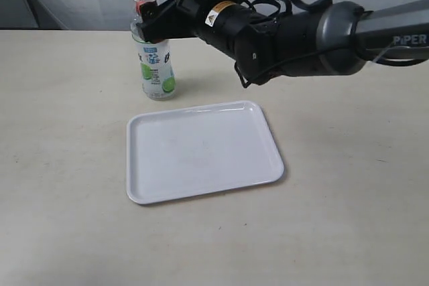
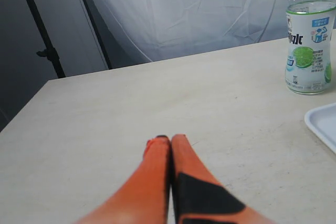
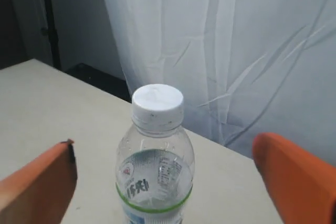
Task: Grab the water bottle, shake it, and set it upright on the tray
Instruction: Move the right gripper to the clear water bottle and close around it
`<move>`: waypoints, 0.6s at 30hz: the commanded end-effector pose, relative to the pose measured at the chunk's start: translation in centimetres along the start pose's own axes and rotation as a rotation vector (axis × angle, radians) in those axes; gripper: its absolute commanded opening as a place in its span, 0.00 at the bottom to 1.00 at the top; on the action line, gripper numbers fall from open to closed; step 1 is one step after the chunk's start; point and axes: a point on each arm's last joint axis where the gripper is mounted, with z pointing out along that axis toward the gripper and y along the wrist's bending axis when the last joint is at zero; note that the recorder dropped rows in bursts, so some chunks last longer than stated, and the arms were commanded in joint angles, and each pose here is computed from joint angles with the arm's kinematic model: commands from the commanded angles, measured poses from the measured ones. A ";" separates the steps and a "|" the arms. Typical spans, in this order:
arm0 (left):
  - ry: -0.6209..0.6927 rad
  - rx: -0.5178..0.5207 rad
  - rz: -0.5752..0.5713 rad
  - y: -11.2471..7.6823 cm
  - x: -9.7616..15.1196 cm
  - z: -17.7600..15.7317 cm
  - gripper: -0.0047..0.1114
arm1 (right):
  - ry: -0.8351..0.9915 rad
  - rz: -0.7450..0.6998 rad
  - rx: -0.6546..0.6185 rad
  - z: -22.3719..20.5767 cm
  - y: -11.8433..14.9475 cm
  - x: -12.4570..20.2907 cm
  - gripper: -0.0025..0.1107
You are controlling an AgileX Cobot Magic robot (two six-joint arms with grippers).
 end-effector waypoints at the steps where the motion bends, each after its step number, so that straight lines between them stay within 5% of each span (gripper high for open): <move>1: -0.005 0.001 -0.007 0.0 0.1 0.0 0.04 | -0.079 0.019 -0.013 0.7 0.4 0.5 0.81; 18: -0.005 0.001 -0.007 0.0 0.1 0.0 0.04 | -0.183 0.039 -0.078 4.1 1.4 1.4 0.81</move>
